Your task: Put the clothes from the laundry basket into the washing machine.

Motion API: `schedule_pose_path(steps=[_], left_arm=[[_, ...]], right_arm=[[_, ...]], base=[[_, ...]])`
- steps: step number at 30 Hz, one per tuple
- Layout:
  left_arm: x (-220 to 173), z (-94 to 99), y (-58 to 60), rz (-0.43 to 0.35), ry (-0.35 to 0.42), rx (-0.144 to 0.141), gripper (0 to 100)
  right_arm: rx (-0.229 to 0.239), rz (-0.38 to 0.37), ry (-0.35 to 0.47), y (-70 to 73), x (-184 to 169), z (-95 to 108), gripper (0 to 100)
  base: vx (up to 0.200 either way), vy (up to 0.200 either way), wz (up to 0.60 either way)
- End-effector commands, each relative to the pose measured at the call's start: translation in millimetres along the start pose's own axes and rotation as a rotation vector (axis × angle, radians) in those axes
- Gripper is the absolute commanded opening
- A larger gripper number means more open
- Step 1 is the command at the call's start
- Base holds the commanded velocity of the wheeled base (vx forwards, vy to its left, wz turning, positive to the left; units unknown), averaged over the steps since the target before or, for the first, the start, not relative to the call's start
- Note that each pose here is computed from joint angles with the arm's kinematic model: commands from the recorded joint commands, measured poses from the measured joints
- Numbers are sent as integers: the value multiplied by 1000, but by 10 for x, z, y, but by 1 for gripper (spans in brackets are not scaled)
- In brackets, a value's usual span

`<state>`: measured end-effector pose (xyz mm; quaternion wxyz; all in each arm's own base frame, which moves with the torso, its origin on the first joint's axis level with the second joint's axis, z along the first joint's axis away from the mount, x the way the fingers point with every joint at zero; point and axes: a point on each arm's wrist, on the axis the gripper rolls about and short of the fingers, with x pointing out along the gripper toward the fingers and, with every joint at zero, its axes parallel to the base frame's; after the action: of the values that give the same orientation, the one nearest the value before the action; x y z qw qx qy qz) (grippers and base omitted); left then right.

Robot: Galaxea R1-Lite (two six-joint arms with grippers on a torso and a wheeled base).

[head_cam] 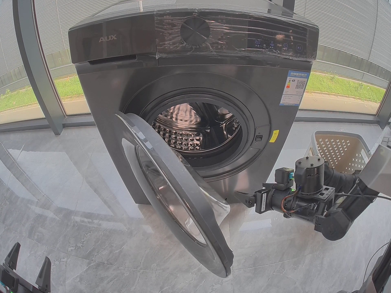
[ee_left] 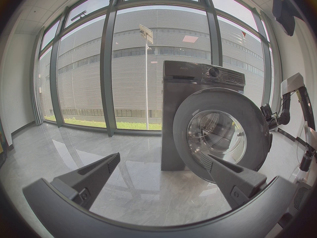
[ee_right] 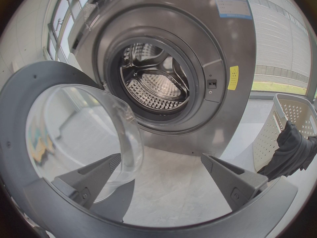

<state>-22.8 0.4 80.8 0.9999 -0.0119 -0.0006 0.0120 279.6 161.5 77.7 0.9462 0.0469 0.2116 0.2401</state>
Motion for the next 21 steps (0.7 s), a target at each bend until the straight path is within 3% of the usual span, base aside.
schedule_pose_path(steps=[1,14,18,21], left_arm=[[-2,-44,1,0,-2,-1,100],[-1,-49,1,0,-1,-1,100],[-1,-49,1,0,-1,-1,100],[-2,-44,1,0,-2,-1,100]], right_arm=[[4,-38,46,-66,259,-153,100],[-23,21,105,160,240,-332,100],[-19,22,88,149,249,-297,100],[-25,33,24,154,286,-234,100]], base=[[0,0,0],[0,0,0],[0,0,0],[0,0,0]])
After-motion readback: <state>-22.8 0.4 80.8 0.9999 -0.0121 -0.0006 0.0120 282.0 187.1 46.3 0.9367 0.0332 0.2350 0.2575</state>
